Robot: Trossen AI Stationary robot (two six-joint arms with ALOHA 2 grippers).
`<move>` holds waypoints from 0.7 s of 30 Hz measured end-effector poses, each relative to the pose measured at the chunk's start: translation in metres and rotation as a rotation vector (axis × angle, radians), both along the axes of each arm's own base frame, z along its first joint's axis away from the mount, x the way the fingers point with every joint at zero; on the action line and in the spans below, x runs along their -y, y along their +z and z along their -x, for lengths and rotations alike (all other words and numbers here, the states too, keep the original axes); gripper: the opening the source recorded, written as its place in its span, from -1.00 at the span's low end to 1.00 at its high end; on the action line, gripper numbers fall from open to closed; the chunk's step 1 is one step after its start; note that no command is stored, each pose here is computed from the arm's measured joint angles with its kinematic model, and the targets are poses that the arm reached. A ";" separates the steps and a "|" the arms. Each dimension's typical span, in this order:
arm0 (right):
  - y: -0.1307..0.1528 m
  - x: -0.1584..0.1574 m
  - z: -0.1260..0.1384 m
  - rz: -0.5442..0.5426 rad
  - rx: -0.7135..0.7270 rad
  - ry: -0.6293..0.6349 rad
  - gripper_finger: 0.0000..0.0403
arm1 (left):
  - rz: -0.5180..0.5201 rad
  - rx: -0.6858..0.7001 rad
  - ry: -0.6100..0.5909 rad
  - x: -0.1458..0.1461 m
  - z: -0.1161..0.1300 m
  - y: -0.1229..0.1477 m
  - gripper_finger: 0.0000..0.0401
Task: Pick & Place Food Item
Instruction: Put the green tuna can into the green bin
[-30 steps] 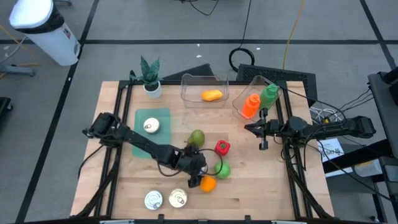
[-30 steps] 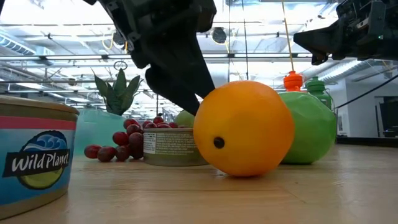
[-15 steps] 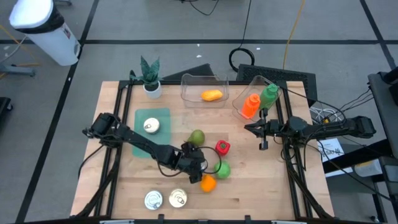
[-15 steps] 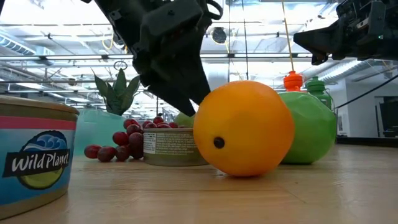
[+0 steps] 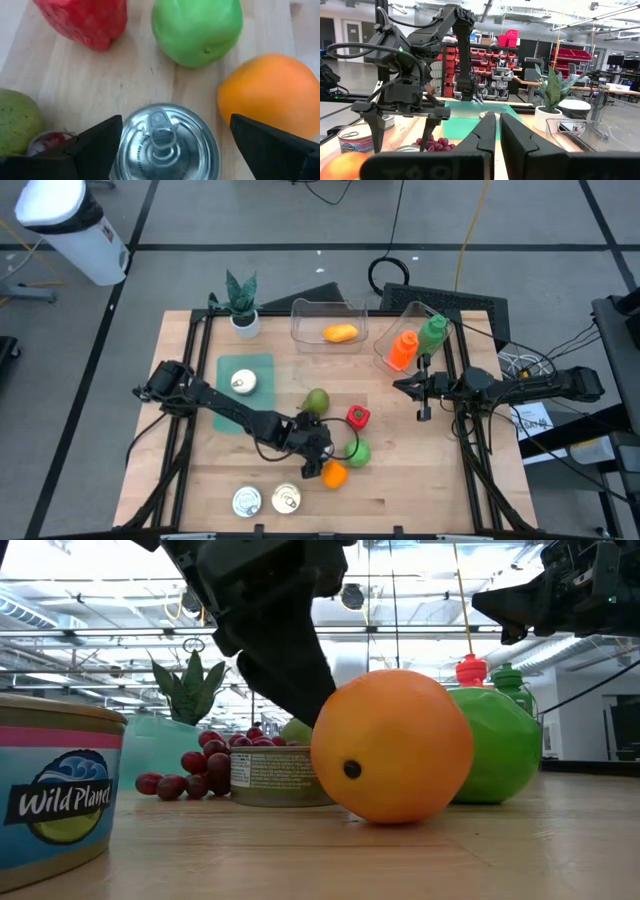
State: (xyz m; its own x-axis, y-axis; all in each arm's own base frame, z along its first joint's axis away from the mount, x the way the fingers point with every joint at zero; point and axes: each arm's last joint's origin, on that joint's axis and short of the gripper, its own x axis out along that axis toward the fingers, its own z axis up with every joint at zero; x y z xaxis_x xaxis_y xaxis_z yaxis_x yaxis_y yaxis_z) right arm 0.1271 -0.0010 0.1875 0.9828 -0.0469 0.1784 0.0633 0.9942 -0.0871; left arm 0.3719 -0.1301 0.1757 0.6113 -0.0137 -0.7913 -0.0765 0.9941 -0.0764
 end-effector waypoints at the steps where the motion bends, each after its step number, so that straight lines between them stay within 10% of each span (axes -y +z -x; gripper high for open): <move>1: 0.000 0.000 0.000 0.000 0.001 0.000 -0.94 | -0.005 -0.007 -0.010 0.000 0.001 0.000 0.90; 21: 0.000 0.000 0.000 0.000 0.000 0.000 -0.94 | -0.168 -0.078 -0.179 0.014 0.012 -0.009 0.91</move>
